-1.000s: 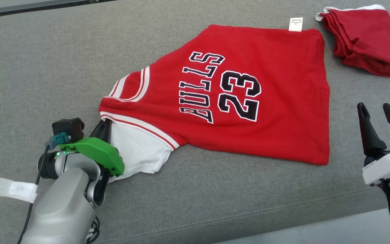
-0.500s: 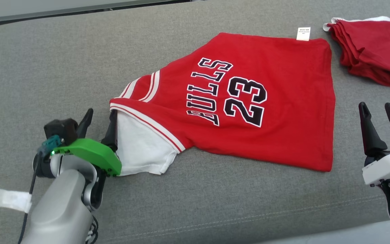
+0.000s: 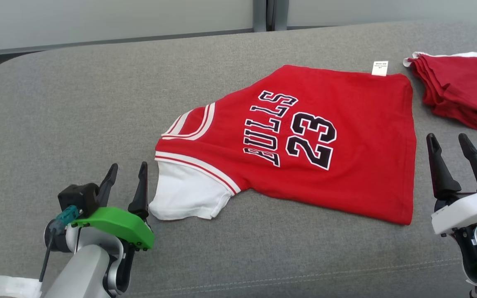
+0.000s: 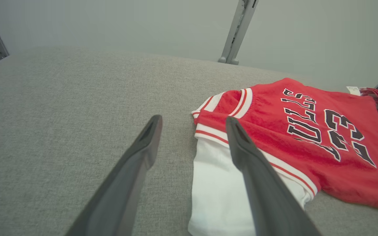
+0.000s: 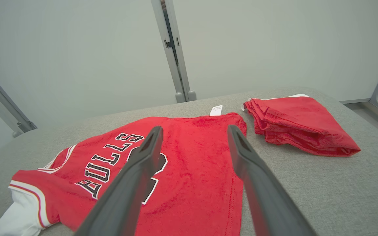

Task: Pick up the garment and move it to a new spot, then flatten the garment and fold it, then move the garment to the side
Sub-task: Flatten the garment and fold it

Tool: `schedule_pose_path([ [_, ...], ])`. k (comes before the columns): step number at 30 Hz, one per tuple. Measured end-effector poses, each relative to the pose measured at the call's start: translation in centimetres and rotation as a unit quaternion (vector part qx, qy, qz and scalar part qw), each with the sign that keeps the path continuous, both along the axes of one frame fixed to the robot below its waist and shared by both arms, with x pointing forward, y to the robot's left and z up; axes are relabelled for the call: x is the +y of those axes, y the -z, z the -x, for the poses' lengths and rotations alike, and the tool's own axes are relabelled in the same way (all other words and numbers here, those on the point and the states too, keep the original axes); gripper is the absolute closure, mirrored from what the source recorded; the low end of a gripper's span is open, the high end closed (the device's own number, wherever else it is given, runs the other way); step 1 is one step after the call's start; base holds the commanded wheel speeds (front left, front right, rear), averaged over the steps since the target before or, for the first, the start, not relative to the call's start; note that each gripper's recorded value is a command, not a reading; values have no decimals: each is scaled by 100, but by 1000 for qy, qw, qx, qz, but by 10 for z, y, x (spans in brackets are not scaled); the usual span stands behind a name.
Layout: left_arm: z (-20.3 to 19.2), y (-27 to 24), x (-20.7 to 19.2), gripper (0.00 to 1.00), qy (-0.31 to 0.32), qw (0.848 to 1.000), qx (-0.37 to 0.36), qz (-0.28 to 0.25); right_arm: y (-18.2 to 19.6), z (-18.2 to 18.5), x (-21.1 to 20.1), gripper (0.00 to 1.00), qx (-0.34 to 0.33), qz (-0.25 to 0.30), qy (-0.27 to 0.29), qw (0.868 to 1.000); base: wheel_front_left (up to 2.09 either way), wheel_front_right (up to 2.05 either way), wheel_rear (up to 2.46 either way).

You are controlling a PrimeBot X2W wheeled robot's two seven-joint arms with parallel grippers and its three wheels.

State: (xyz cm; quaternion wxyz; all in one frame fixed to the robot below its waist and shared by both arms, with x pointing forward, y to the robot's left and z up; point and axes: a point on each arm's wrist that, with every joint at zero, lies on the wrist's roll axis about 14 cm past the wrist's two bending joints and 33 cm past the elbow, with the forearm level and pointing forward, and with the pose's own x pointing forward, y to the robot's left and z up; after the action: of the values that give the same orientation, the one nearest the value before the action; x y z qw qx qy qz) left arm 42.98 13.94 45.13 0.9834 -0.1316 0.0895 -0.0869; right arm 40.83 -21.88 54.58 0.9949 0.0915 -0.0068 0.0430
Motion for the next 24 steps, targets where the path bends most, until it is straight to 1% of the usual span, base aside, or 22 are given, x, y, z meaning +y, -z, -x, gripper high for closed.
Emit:
schedule_pose_path([
  [5,9,-27,-6,0,-6,999,-40,18,-15,5,9,0,-25,8,-9,1000,0,0,0],
  [10,24,-44,-8,0,-18,997,-63,35,-29,12,18,0,-50,11,-14,999,0,0,0],
  [16,48,-48,-11,0,-26,996,-68,43,-37,26,24,0,-70,20,-11,997,0,0,0],
  [19,58,-44,-7,0,-36,997,-63,36,-39,33,27,0,-74,28,-10,997,0,0,0],
  [24,67,-46,2,0,-54,996,-64,30,-39,38,35,0,-79,27,-12,996,0,0,0],
])
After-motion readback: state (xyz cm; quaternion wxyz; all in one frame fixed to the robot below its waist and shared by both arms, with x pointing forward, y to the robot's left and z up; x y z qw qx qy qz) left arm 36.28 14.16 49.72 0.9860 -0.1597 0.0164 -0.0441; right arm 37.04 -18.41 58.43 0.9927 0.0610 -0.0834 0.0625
